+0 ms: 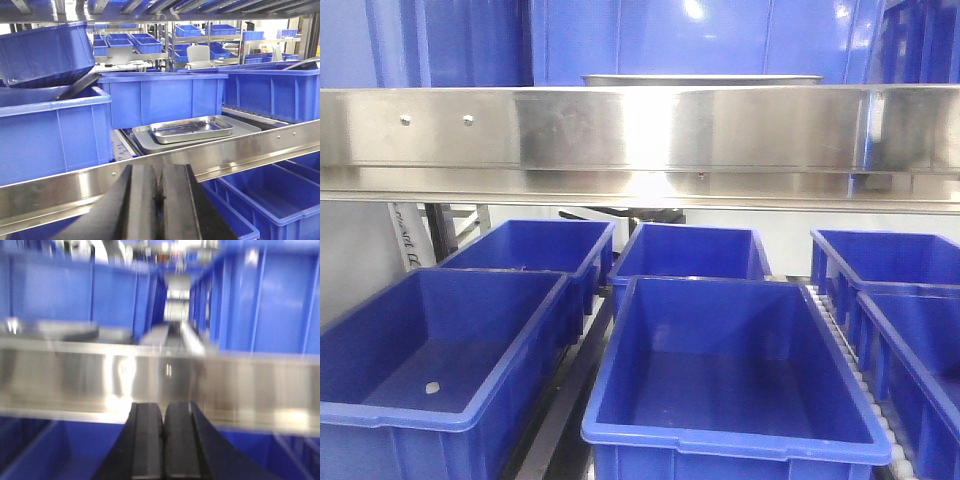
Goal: Stack silver trays without gaps
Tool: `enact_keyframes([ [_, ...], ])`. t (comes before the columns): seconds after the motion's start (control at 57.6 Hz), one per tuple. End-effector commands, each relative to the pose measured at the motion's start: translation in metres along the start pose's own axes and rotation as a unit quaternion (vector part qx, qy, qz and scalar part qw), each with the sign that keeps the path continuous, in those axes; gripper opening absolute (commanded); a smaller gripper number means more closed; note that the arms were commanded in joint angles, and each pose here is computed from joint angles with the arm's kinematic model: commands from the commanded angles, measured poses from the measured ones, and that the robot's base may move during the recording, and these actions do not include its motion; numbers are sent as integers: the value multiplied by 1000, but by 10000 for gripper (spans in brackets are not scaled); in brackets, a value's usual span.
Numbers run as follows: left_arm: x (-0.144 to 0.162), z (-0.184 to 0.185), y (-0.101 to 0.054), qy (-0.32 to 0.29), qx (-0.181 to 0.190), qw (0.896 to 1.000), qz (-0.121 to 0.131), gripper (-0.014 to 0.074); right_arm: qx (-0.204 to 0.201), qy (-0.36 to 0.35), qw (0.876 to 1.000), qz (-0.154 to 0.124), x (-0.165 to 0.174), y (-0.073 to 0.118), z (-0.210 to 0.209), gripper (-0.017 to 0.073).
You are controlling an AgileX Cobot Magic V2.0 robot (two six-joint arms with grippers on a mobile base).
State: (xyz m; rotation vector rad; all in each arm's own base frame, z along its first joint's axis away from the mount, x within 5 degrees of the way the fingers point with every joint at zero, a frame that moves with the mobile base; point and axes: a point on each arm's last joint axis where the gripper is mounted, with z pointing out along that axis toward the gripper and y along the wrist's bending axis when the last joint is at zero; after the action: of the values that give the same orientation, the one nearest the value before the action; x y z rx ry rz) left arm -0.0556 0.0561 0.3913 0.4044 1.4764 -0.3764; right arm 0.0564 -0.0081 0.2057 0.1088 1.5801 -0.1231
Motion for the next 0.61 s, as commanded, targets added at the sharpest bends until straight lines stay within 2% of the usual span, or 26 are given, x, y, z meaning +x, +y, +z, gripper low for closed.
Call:
enact_keyframes([
  [0.0,-1,-1,0,-9,3,1000,-1,-6,1,27,999,-21,6,0,-1,-81],
  [0.069,-1,-1,0,-9,3,1000,-1,-6,0,43,999,-23,9,0,-1,-81],
  [0.295,-1,-1,1,-9,2,1000,-1,-6,2,21,1000,-24,5,0,-1,-81],
  [0.59,-1,-1,1,-9,2,1000,-1,-6,1,-1,1000,3,1,0,0,-81],
])
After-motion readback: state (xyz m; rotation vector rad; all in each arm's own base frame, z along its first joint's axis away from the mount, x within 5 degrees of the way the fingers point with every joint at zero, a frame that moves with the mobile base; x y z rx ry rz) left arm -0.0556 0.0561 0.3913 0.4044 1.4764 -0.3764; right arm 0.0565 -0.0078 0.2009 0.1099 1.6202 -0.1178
